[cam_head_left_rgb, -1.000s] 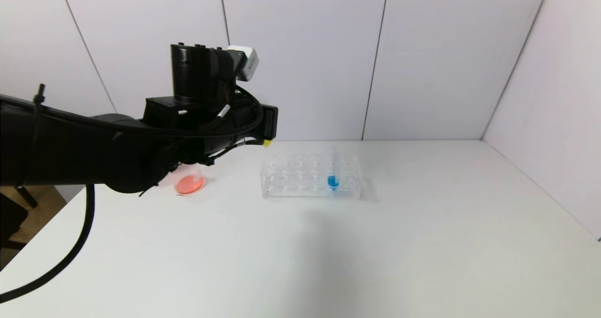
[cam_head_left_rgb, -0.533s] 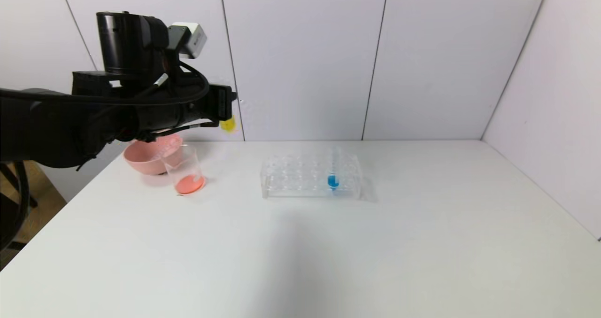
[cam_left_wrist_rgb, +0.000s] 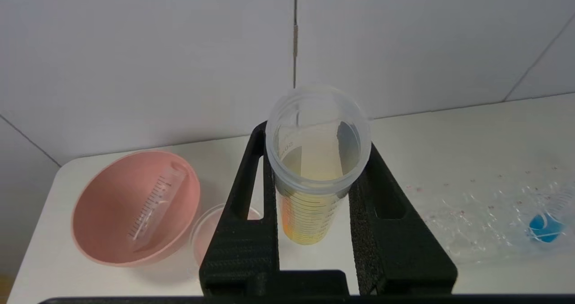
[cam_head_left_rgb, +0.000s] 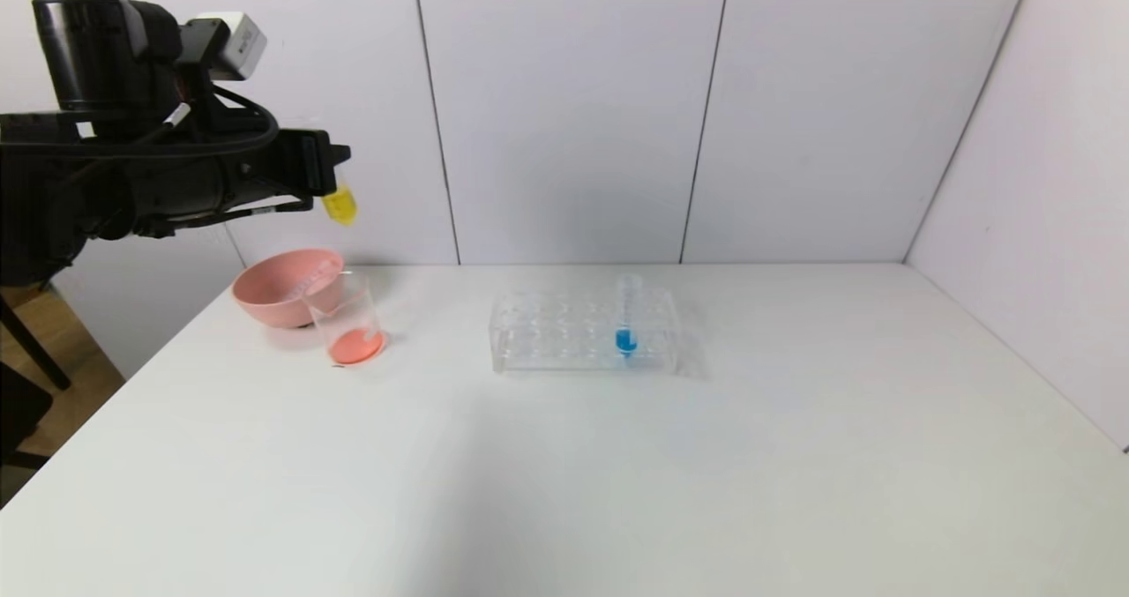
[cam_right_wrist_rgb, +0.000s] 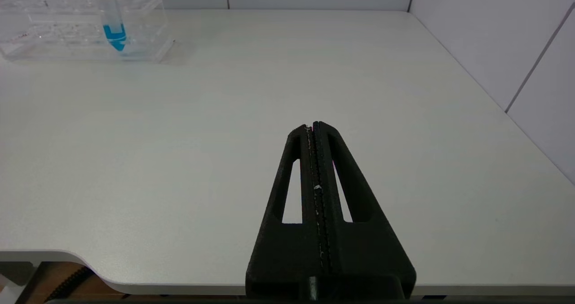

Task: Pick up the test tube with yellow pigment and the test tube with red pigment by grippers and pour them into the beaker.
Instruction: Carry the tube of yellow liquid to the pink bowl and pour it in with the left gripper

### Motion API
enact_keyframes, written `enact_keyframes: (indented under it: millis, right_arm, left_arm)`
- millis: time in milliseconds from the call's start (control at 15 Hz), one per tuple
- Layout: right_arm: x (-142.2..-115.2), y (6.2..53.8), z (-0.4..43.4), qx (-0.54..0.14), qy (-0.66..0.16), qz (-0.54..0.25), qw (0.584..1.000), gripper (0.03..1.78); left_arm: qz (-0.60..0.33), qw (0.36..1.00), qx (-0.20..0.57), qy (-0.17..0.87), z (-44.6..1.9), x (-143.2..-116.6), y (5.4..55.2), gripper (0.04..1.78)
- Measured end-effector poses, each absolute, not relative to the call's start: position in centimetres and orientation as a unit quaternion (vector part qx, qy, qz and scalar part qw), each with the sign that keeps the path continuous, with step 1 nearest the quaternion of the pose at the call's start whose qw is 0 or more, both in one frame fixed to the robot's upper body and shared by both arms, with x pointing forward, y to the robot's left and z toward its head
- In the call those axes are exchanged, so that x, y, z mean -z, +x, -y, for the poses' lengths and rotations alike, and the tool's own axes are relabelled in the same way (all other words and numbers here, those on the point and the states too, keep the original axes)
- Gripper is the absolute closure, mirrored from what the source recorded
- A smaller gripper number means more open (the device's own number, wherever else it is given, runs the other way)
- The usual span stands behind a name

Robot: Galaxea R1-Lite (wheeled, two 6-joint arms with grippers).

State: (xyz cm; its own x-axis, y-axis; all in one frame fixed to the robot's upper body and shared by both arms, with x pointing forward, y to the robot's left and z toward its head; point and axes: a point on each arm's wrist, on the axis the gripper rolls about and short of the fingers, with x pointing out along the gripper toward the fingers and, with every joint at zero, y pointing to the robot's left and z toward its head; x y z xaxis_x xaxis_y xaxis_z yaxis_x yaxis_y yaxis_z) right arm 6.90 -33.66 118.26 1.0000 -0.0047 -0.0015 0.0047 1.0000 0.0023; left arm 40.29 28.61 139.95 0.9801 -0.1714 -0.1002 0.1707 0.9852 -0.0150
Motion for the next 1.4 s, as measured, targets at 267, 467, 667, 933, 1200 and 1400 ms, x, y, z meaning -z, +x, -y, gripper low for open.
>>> enact_keyframes:
  millis: [267,467,667,933,1200,1400]
  right_arm:
    - [-118.3,6.9,33.7,0.002,0.001,-0.001,1.000,1.70]
    - [-118.3,6.9,33.7,0.002,0.001,-0.001,1.000,1.70]
    - [-118.3,6.9,33.7,0.002,0.001,-0.001,1.000,1.70]
    - [-118.3,6.9,33.7,0.002,0.001,-0.001,1.000,1.70]
    - [-118.3,6.9,33.7,0.002,0.001,-0.001,1.000,1.70]
    - [-118.3,6.9,33.7,0.002,0.001,-0.001,1.000,1.70]
  left_arm:
    - [-0.054,0.996,0.070,-0.009,-32.5,-139.8,40.1,1.36]
    - [-0.060,0.996,0.058,-0.015,-35.6,-139.3,39.7,1.36]
    - [-0.071,0.996,0.054,-0.023,-37.8,-138.5,39.2,1.36]
    - [-0.084,0.994,0.065,-0.032,-39.7,-137.6,38.7,1.36]
    - [-0.090,0.993,0.062,-0.036,-40.0,-137.2,38.8,1.36]
    - [-0.093,0.993,0.058,-0.036,-40.1,-137.0,39.0,1.36]
